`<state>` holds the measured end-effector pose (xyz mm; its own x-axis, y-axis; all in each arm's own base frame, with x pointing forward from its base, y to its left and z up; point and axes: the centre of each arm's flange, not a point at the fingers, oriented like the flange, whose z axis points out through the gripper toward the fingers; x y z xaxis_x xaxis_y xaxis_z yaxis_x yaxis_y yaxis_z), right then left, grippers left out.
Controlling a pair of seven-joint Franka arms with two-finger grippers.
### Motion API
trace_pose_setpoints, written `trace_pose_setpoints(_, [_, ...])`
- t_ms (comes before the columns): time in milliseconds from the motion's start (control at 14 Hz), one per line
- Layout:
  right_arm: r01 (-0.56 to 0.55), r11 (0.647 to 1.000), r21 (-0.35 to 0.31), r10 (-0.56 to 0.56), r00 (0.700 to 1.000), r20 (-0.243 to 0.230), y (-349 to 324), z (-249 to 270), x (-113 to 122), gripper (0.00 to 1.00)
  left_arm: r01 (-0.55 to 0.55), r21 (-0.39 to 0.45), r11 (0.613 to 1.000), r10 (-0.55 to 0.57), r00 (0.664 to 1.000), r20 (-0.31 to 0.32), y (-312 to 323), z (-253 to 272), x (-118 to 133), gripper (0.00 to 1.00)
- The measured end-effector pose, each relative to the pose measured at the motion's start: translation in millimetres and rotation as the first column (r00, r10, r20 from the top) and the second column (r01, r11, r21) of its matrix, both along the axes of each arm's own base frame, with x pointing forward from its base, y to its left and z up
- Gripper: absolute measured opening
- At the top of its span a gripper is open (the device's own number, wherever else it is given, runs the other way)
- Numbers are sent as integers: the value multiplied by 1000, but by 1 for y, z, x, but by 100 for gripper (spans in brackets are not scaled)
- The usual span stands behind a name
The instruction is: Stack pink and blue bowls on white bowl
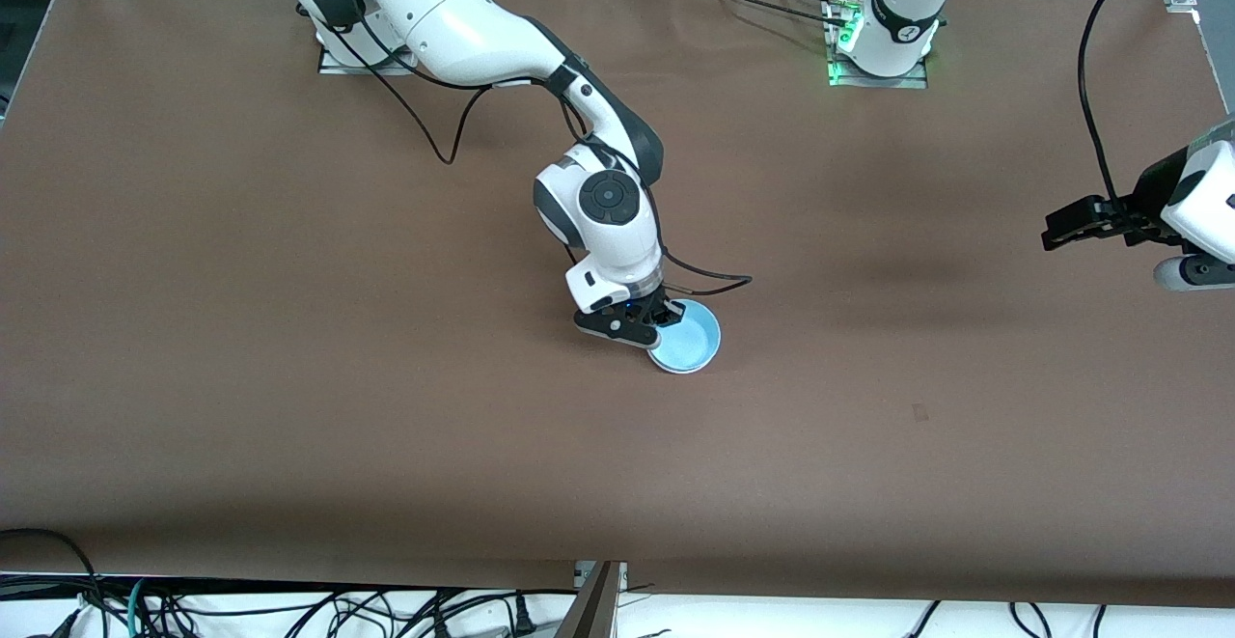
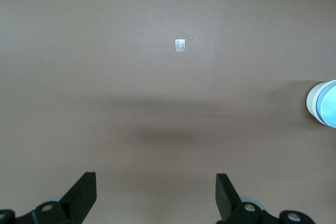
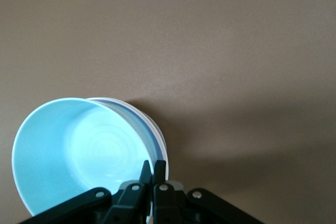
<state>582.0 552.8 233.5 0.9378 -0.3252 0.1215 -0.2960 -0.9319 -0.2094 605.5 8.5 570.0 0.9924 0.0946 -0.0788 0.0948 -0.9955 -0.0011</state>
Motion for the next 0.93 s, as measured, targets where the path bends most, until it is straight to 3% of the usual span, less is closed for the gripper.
trace_pose_setpoints(214, [-1, 1000, -1, 1, 1000, 2, 0, 0, 0, 3, 0, 0, 1000, 0, 1000, 0, 0, 0, 0, 100])
trace_pose_setpoints(357, [-1, 1000, -1, 1, 1000, 3, 0, 0, 0, 16, 0, 0, 1000, 0, 1000, 0, 0, 0, 0, 100])
trace_pose_setpoints(500, [-1, 1000, -1, 1, 1000, 4, 0, 0, 0, 20, 0, 0, 1000, 0, 1000, 0, 0, 0, 0, 100])
trace_pose_setpoints(929, [4, 1000, -20, -4, 1000, -6, -4, 6, 5, 21, 0, 0, 1000, 0, 1000, 0, 0, 0, 0, 100])
